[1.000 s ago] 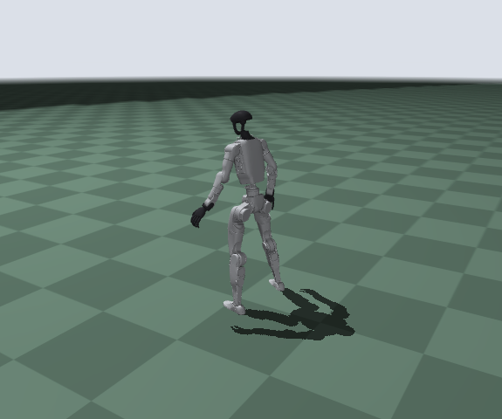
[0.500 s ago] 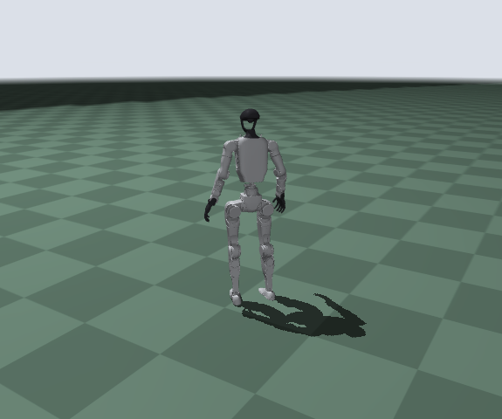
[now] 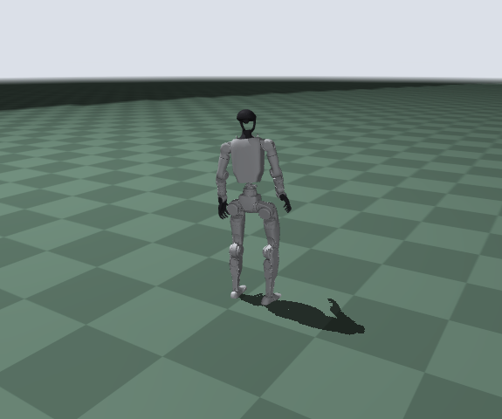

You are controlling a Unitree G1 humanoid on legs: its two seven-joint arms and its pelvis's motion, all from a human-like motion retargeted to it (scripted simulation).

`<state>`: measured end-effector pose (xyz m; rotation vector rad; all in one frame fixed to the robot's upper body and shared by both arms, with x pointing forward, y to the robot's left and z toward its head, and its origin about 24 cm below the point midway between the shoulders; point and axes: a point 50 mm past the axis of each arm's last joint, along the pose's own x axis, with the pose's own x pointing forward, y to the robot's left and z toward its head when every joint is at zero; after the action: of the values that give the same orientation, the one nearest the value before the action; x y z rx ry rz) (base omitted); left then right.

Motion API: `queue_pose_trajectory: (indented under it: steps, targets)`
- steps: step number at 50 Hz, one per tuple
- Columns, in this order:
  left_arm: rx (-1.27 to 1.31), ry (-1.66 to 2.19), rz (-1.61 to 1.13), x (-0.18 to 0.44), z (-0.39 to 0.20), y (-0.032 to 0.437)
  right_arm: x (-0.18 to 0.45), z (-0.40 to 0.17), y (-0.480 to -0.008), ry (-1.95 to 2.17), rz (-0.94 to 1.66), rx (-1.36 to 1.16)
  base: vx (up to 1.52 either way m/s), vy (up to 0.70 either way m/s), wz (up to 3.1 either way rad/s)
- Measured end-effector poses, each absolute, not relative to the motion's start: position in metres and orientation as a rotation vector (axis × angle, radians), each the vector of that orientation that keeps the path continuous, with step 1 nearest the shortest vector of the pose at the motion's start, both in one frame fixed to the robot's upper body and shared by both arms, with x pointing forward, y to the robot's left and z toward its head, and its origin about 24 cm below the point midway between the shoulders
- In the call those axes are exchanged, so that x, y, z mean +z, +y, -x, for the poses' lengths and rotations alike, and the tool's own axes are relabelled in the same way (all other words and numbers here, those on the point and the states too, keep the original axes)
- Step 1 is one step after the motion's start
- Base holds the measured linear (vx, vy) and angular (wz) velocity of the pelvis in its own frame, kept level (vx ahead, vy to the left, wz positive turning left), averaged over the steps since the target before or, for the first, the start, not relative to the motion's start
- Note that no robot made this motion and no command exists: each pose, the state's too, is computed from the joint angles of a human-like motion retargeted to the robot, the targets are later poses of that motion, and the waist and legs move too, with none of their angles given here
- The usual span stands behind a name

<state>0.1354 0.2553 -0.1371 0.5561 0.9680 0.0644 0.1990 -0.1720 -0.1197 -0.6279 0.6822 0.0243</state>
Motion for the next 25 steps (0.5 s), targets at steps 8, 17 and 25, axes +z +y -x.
queue_pose_trajectory:
  steps: [8, 17, 25]
  targets:
    - [0.091, 0.899, -0.449, -0.131, -0.161, 0.245, -0.134, -0.175, -0.190, 0.831, 0.556, -0.069, 0.03, 0.05, -0.63]
    - [0.036, 0.937, -0.483, -0.136, -0.166, 0.229, -0.141, -0.157, -0.209, 0.916, 0.520, -0.159, 0.05, -0.02, -0.42]
    - [-0.085, 0.925, -0.528, -0.138, -0.167, 0.214, -0.147, -0.140, -0.216, 0.982, 0.492, -0.141, 0.09, -0.08, -0.39]
